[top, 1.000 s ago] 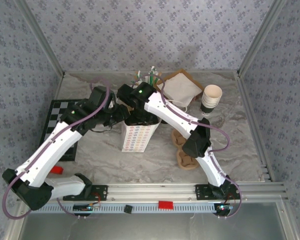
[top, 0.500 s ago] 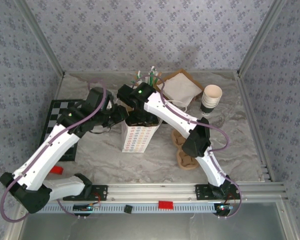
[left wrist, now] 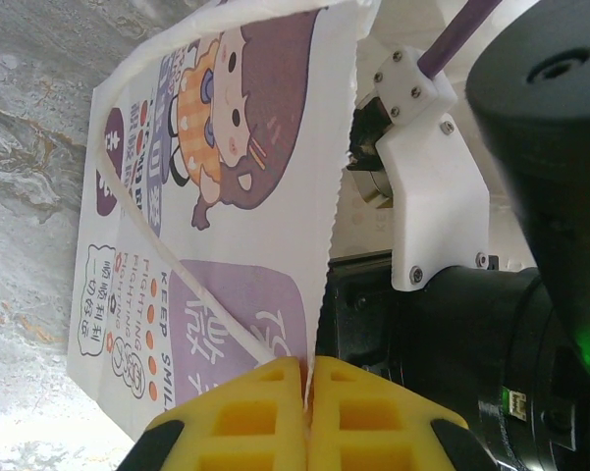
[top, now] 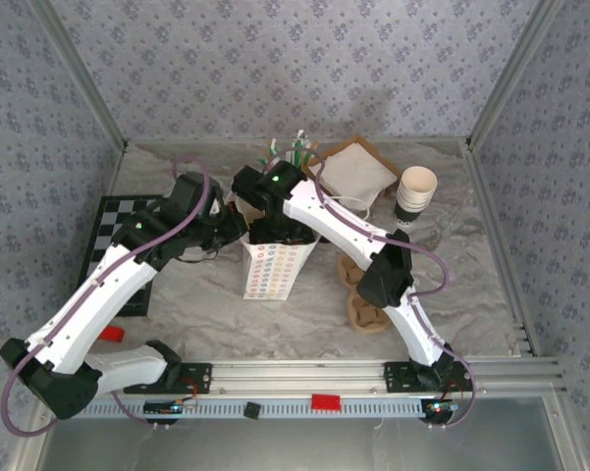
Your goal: Pack the takeout coffee
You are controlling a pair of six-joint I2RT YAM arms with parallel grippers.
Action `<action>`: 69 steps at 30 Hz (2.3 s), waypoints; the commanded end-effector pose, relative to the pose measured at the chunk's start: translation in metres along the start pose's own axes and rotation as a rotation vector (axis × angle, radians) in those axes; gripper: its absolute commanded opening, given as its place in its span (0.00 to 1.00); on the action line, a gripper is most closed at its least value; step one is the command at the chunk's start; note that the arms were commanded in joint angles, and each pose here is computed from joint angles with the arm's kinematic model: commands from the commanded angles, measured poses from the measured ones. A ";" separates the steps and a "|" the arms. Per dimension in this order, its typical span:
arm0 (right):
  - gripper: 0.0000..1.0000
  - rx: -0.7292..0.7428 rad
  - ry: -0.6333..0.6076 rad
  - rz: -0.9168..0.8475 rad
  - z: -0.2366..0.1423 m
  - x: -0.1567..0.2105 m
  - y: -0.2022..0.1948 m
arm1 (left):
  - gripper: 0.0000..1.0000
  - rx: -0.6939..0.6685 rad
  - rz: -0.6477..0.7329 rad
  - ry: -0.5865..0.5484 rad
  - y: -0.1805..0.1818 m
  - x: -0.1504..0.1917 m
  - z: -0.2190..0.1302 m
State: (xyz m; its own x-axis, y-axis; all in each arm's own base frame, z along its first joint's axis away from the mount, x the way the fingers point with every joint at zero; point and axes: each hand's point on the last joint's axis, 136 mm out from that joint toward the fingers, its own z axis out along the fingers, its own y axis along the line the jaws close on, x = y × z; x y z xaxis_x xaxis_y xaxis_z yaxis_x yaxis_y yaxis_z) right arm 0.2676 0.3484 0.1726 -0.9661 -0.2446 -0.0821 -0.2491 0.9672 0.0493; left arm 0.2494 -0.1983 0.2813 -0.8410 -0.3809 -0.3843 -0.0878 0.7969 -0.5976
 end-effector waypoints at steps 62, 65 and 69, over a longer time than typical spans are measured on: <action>1.00 -0.064 -0.052 0.067 -0.037 -0.002 -0.001 | 0.00 -0.139 0.053 0.101 0.020 0.018 0.026; 1.00 -0.064 -0.052 0.071 -0.038 -0.002 -0.002 | 0.00 -0.153 0.055 0.104 0.022 0.019 0.028; 1.00 -0.069 -0.054 0.073 -0.040 -0.002 -0.002 | 0.00 -0.168 0.061 0.098 0.024 0.019 0.028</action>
State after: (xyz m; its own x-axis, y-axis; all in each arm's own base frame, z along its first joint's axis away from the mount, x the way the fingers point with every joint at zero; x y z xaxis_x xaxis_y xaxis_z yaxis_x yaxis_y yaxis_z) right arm 0.2742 0.3330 0.1783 -0.9811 -0.1774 -0.0778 -0.1789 0.9838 0.0126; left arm 0.2588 -0.2064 0.2810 -0.8438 -0.3405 -0.4148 -0.0613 0.8290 -0.5559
